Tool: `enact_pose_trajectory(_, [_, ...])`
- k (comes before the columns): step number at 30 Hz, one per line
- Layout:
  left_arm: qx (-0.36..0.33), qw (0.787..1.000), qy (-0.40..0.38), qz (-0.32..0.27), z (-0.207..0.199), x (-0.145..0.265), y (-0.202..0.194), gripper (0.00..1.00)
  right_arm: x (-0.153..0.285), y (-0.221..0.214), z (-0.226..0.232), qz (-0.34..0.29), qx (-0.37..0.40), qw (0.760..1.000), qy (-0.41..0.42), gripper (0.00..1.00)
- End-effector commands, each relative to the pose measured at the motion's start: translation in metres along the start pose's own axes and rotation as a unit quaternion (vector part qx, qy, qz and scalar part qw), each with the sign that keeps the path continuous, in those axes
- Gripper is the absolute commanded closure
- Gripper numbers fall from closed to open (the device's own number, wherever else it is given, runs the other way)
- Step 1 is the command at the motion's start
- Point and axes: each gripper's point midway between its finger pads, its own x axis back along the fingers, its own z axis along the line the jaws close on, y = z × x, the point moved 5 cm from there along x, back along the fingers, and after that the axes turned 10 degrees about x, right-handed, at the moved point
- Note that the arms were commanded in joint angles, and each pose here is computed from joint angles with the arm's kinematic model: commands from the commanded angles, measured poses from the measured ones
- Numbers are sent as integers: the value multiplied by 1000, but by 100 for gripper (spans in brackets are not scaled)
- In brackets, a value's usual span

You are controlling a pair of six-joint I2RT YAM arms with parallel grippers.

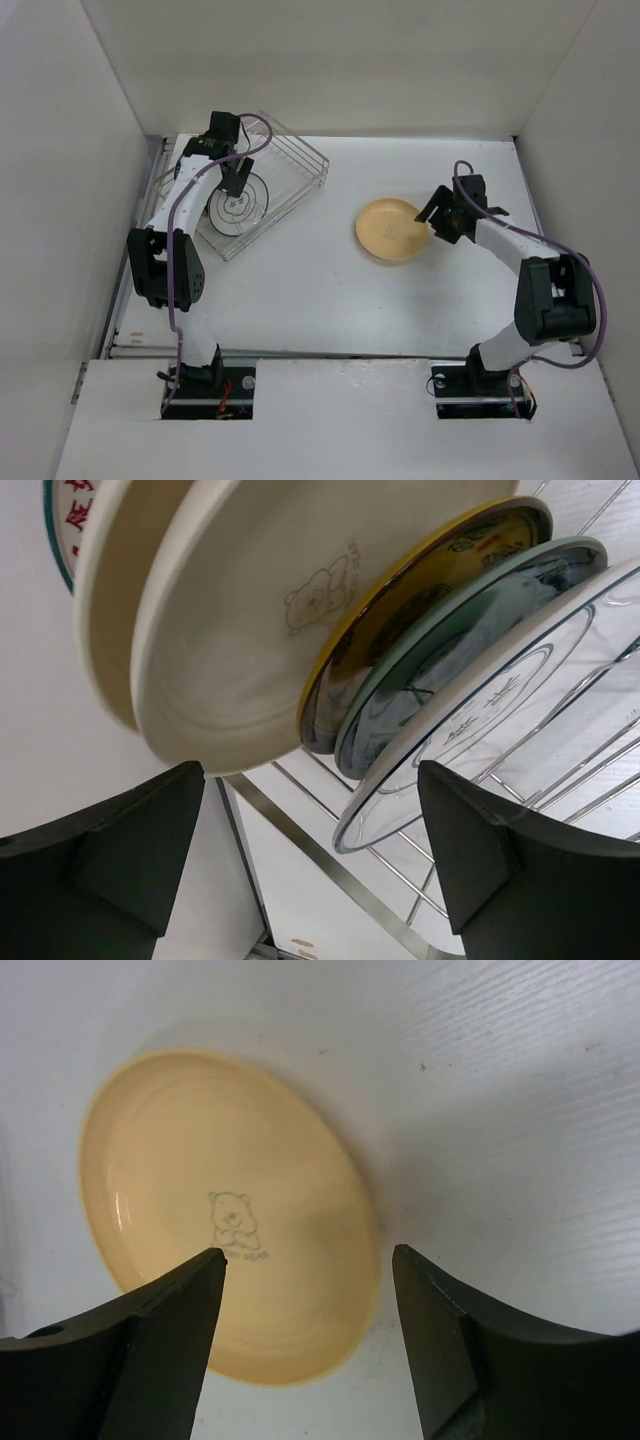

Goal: Unload the plates from the dish rack

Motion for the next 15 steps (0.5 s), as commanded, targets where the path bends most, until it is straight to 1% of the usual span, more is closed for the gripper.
enact_pose_trajectory(1, [7,1000,-13,-21,3,9,13,16,35,28,12,-63,15,998,13,26])
enact_pose_trajectory(2, [10,1000,-15,-20,5,7,12,19,52,37,17,-87,16,996,27,25])
enact_pose_trajectory(3, [10,999,-23,-21,3,7,12,24,59,37,16,-98,15,995,27,25])
enact_pose_trajectory(5, [6,1000,-24,-10,-1,-1,10,28,82,44,20,-130,21,990,40,24])
enact_pose_trajectory(6, [8,999,-28,-16,-1,1,13,33,89,46,22,-140,28,989,45,24])
enact_pose_trajectory(7, [10,1000,-29,-5,-3,-3,10,38,95,49,23,-150,29,987,50,24])
enact_pose_trajectory(8, [19,999,-29,-11,-2,-1,13,52,102,50,24,-159,36,985,54,24])
enact_pose_trajectory(9, [22,999,-29,-4,-3,-2,12,58,113,52,25,-171,43,982,60,24])
enact_pose_trajectory(10, [22,999,-34,-4,-3,1,14,62,118,51,25,-174,43,982,61,24])
enact_pose_trajectory(12, [34,999,-41,-4,-5,5,13,62,133,53,26,-192,48,978,70,24])
enact_pose_trajectory(13, [36,998,-46,-11,-4,10,14,64,138,53,27,-199,53,976,73,24])
enact_pose_trajectory(15, [37,998,-50,-14,-3,14,13,72,141,50,25,-200,53,976,73,24])
